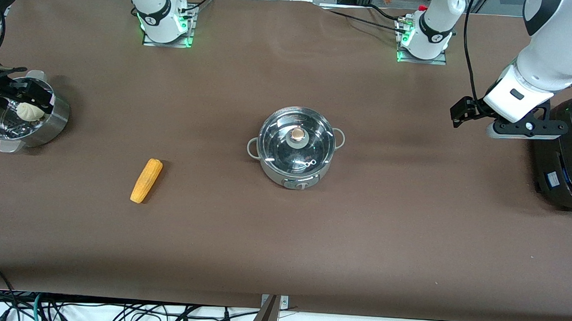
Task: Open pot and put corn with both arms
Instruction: 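Reach the right gripper to the corn while the left gripper reaches the lid knob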
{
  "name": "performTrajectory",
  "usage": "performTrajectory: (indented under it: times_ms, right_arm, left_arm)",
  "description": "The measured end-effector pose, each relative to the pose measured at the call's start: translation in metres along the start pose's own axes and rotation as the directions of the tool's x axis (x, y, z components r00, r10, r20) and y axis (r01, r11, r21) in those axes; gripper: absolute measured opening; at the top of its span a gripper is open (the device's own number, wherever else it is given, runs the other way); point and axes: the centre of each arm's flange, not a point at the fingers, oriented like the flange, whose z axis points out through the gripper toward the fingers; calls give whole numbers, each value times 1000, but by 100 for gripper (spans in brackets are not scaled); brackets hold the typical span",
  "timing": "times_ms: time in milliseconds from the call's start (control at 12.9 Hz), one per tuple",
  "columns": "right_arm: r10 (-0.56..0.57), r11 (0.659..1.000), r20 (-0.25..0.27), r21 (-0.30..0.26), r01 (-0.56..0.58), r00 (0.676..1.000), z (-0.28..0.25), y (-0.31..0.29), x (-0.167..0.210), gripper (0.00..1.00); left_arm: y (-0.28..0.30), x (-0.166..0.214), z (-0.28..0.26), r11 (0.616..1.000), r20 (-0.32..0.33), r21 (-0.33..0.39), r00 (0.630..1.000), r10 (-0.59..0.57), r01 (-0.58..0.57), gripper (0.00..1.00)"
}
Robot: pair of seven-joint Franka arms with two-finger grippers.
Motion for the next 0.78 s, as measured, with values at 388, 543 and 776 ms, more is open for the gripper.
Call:
performTrajectory:
  times_ms: [388,543,776]
  right_arm:
    - [-7,999,139,50,0,990,102,-13,36,100]
    - [9,996,142,88,-22,990,139,-28,52,100]
    - [45,995,154,87,-59,987,208,-63,72,100]
  left_arm:
    - [65,-6,23,994,54,-5,992,113,-113,100]
    - [139,-11,28,990,52,-19,989,142,-141,100]
    - [258,-2,41,996,43,-65,997,69,-66,100]
